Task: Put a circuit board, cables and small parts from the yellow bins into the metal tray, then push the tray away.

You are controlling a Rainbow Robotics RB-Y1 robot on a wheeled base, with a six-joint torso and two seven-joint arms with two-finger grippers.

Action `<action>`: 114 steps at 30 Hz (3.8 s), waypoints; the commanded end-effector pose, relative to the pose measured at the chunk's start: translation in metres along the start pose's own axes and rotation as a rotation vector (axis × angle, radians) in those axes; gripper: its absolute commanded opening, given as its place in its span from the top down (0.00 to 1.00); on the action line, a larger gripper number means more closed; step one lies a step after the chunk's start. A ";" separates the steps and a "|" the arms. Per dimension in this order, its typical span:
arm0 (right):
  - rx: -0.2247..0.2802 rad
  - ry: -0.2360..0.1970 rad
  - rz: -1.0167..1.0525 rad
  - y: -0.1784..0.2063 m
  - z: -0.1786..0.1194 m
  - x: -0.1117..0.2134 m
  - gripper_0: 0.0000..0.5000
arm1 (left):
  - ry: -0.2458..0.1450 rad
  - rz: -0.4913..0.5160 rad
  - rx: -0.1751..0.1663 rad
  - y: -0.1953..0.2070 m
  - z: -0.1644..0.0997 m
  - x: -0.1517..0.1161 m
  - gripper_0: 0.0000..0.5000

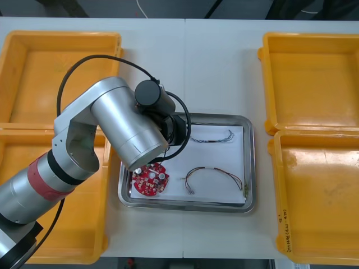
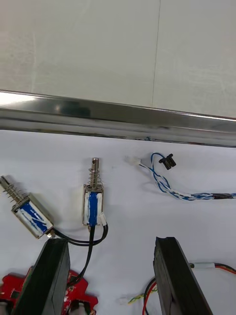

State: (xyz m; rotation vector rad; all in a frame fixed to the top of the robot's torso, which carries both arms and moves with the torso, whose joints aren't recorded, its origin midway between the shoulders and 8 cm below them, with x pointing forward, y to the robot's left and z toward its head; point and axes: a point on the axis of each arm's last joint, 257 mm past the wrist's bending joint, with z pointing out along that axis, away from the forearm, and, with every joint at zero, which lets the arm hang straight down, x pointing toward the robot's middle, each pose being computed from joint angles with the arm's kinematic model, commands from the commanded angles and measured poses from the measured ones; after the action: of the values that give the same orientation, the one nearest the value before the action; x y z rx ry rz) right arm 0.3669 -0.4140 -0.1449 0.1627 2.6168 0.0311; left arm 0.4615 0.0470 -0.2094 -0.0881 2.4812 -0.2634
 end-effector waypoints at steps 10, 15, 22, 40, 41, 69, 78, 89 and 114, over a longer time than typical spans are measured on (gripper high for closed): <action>0.006 0.002 -0.019 0.007 -0.013 0.001 0.00 | 0.032 -0.019 -0.003 0.035 -0.061 -0.036 0.00; -0.028 0.009 -0.086 0.022 -0.023 -0.002 0.00 | 0.063 -0.015 -0.014 0.061 -0.087 -0.053 0.00; -0.060 0.031 -0.182 0.040 -0.034 -0.001 0.00 | 0.050 -0.006 0.007 0.087 -0.117 -0.081 0.00; -0.137 0.004 -0.611 0.151 -0.052 -0.005 0.00 | 0.023 0.063 -0.035 0.170 -0.164 -0.108 0.00; -0.139 0.003 -0.627 0.155 -0.052 -0.006 0.00 | 0.025 0.065 -0.037 0.173 -0.165 -0.107 0.00; -0.209 0.053 -1.304 0.304 -0.035 0.063 0.00 | 0.056 0.004 -0.199 0.297 -0.175 -0.071 0.00; -0.230 0.065 -1.520 0.350 -0.012 0.079 0.00 | 0.121 0.030 -0.240 0.324 -0.172 -0.040 0.00; -0.200 0.090 -1.719 0.377 0.021 0.111 0.00 | 0.164 0.028 -0.230 0.326 -0.168 -0.019 0.00; -0.204 0.200 -1.759 0.376 0.081 0.189 0.00 | 0.165 0.033 -0.229 0.325 -0.168 -0.018 0.00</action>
State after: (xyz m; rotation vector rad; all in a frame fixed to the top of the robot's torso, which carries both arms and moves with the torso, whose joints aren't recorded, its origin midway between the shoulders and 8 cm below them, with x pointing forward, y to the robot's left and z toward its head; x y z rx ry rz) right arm 0.3020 -0.0282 -0.2763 -2.1138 2.0435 -0.3182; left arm 0.3792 0.3804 -0.1514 -0.1789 2.6880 -0.0460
